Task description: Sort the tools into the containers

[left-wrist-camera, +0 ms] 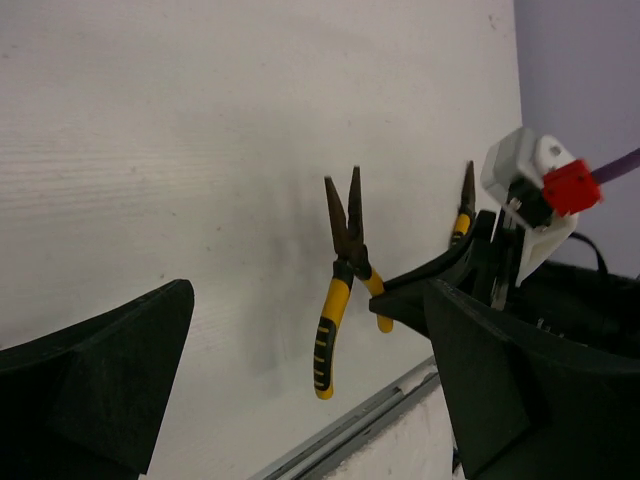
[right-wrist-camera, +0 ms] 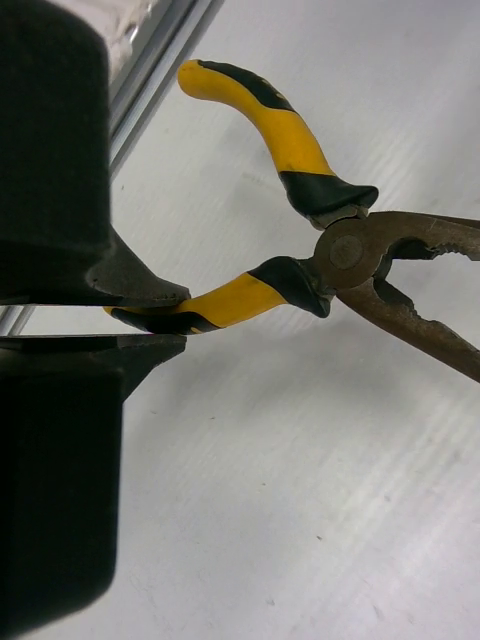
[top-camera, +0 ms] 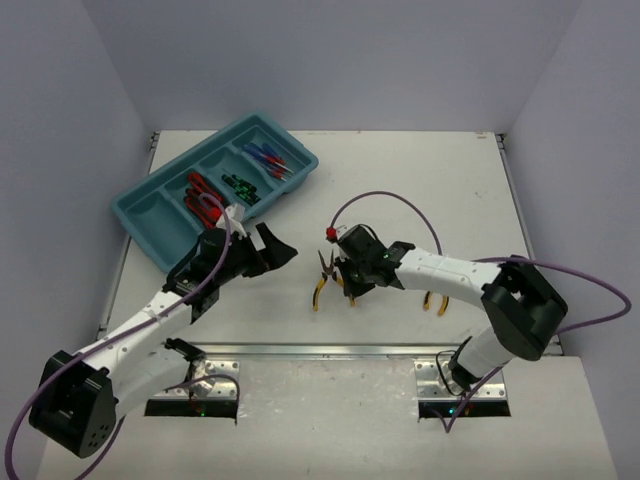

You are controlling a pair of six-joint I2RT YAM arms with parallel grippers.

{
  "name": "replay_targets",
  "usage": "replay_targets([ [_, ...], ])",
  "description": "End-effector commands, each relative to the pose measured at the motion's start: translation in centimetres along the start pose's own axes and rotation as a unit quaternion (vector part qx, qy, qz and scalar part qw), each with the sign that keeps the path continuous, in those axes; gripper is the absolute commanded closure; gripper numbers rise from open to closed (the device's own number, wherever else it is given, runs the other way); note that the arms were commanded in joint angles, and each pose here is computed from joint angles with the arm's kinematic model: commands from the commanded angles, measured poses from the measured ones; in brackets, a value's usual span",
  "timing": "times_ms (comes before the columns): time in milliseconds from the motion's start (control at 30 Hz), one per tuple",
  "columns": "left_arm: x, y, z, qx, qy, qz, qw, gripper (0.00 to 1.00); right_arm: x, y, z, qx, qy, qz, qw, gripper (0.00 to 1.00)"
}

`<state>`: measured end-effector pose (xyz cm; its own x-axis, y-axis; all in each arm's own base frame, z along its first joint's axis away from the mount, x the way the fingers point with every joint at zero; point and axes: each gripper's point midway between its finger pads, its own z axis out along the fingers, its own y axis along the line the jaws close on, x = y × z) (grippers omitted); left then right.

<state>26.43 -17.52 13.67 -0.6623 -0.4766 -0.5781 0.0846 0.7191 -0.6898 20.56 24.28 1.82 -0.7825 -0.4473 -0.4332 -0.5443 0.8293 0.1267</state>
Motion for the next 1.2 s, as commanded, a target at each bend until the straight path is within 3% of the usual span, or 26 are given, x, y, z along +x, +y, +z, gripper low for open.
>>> replay_targets([
  [0,-0.2,-5.0,-0.1,0.138,-0.028,0.038,0.989,0.05,-6.4,1.8,-3.0,-0.043,-0.128,0.028,0.99,1.0],
  [267,4.0,-8.3,0.1,0.248,0.054,0.082,0.964,0.13,-9.3,3.9,-6.9,-0.104,-0.175,0.015,0.979,1.0],
  [433,5.6,-9.6,0.4,0.274,0.087,0.096,0.953,0.32,-10.6,4.3,-8.2,-0.118,-0.191,0.013,0.974,1.0],
  [533,6.2,-9.3,1.0,0.264,0.099,0.094,0.955,0.5,-11.5,4.6,-9.0,-0.123,-0.203,0.011,0.971,1.0],
  [633,6.0,-9.4,1.2,0.255,0.101,0.093,0.957,0.88,-12.1,4.6,-9.5,-0.125,-0.211,0.01,0.969,1.0],
  [733,5.0,-9.1,1.6,0.228,0.083,0.094,0.966,1.0,-12.3,4.7,-9.7,-0.13,-0.214,0.008,0.968,1.0],
  [767,4.4,-8.9,1.9,0.21,0.078,0.091,0.97,1.0,-12.4,4.5,-9.8,-0.128,-0.215,0.01,0.968,0.86],
  [833,2.6,-8.2,2.6,0.153,0.055,0.087,0.983,1.0,-12.5,3.9,-9.8,-0.123,-0.218,0.016,0.968,0.41],
  [867,1.9,-7.8,2.9,0.132,0.04,0.086,0.987,1.0,-12.4,3.5,-9.7,-0.113,-0.216,0.02,0.97,0.33],
  [900,1.2,-7.5,3.0,0.108,0.036,0.084,0.99,1.0,-12.6,2.9,-9.8,-0.097,-0.216,0.02,0.971,0.11],
  [933,0.0,-6.9,3.1,0.076,0.023,0.08,0.994,1.0,-12.6,1.8,-9.8,-0.069,-0.214,0.025,0.974,0.01],
  [1033,-4.3,-3.1,2.5,-0.068,-0.025,0.06,0.996,1.0,-11.6,-2.6,-10.2,0.011,-0.203,0.056,0.978,0.01],
  [1167,-9.9,1.4,-0.7,-0.195,-0.096,0.024,0.976,1.0,-9.2,-7.1,-11.4,0.071,-0.196,0.087,0.974,0.01],
])
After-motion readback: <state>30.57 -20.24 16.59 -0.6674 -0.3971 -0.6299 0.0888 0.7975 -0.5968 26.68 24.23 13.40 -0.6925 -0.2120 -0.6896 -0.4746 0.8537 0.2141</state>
